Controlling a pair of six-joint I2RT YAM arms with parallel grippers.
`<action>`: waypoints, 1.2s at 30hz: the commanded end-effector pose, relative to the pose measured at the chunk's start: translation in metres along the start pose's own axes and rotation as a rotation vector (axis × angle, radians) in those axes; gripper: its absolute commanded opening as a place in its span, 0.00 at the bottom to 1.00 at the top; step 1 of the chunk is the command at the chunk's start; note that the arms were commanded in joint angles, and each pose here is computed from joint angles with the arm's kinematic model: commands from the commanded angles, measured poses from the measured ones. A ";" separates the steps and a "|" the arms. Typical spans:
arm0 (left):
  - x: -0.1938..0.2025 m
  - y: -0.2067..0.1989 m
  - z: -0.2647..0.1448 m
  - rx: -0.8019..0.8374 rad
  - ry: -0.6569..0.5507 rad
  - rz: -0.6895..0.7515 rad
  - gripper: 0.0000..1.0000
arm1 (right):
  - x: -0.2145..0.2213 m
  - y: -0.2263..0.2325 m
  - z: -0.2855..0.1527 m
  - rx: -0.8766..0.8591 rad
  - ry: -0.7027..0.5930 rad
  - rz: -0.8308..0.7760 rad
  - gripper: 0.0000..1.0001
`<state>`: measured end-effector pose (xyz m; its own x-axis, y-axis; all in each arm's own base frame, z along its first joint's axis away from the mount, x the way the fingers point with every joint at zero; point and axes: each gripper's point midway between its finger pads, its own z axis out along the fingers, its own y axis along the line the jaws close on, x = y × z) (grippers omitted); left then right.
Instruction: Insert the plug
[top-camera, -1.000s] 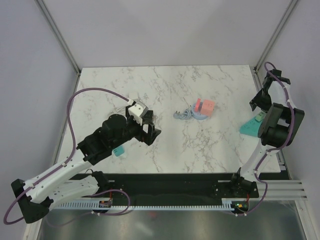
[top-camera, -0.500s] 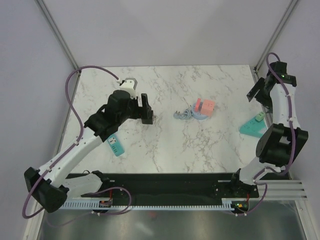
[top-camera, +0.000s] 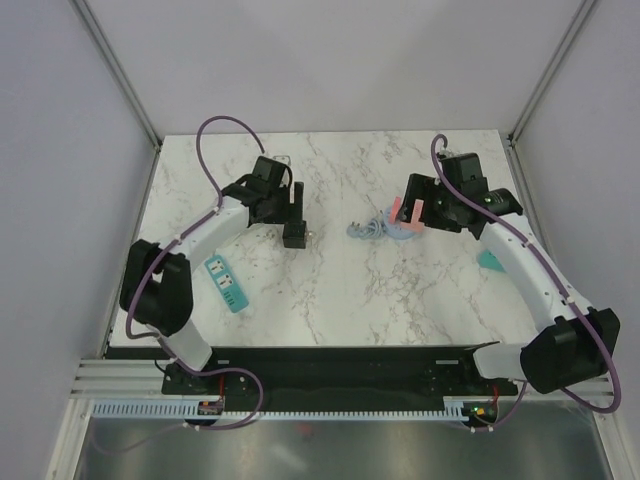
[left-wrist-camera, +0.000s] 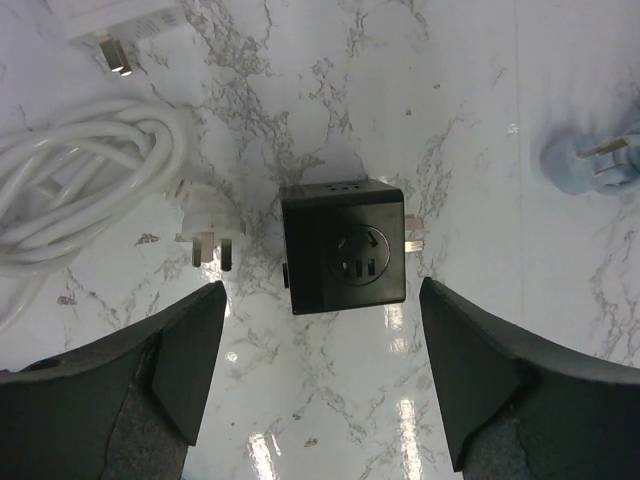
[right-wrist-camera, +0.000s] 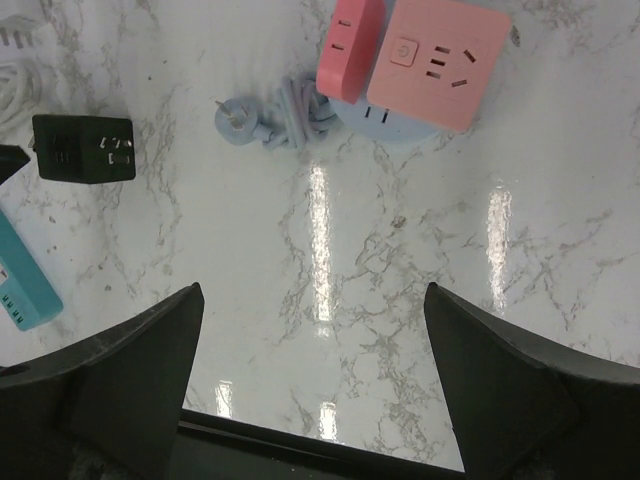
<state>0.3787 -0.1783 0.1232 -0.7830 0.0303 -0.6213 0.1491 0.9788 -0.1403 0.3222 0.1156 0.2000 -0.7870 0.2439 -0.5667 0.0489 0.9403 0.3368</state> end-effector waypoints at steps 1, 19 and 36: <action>-0.013 -0.006 0.006 0.017 -0.005 0.052 0.85 | -0.011 0.022 -0.016 -0.095 -0.086 -0.017 0.98; 0.024 -0.019 0.060 0.031 0.141 0.185 0.57 | -0.006 0.024 -0.018 -0.123 -0.094 -0.021 0.98; 0.001 -0.093 -0.030 0.489 0.049 0.233 0.02 | 0.007 0.081 -0.024 -0.516 -0.137 -0.133 0.98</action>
<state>0.3591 -0.2301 0.0875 -0.8232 0.2532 -0.5081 0.4108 0.8834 -0.2254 0.3066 0.1593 0.2014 -0.7661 0.2037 -0.6096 -0.1692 0.8511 0.4970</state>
